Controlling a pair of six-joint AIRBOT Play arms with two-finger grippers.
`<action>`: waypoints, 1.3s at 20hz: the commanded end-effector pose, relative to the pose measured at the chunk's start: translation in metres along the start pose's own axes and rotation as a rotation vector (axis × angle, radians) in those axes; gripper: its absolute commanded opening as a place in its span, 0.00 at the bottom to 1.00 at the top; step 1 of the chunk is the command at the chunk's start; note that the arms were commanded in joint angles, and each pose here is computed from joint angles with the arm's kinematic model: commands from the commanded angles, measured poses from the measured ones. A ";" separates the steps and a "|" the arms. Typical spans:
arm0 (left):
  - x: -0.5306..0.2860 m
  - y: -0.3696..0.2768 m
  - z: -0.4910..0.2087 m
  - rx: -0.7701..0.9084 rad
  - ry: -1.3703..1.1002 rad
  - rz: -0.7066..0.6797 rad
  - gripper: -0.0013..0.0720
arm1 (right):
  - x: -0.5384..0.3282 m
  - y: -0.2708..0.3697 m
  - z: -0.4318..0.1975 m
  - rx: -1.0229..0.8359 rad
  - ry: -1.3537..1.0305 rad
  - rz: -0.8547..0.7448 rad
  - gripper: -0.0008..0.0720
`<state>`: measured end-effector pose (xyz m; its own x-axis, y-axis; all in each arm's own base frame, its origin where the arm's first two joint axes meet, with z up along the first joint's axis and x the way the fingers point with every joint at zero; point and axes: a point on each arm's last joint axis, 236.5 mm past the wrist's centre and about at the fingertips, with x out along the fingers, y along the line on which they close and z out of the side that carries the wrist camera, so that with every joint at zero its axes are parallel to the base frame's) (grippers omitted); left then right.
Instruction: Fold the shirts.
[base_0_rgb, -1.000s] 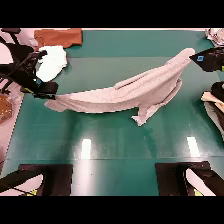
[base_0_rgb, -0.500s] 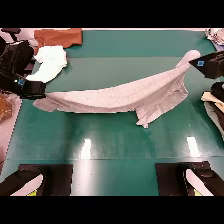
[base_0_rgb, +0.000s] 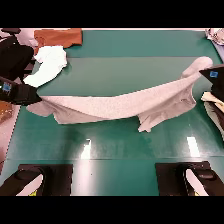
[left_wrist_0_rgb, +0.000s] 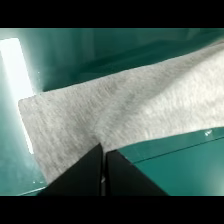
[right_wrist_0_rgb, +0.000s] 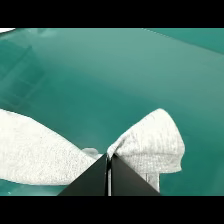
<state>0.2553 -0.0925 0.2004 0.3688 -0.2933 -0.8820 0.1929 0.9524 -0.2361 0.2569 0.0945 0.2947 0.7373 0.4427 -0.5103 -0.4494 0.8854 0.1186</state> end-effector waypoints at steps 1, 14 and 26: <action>-0.009 -0.017 -0.018 0.009 0.045 -0.066 0.05 | -0.017 0.011 -0.014 -0.001 0.027 -0.007 0.03; -0.031 -0.044 -0.018 0.027 -0.026 -0.161 0.05 | -0.029 0.027 -0.046 0.149 0.147 0.019 0.03; 0.071 0.014 0.044 -0.001 0.003 -0.008 0.05 | 0.107 -0.053 -0.054 0.333 0.343 0.052 0.03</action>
<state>0.3101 -0.1054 0.1629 0.3633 -0.3152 -0.8767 0.1916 0.9462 -0.2607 0.3186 0.0856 0.2057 0.5241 0.4574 -0.7184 -0.2525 0.8891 0.3818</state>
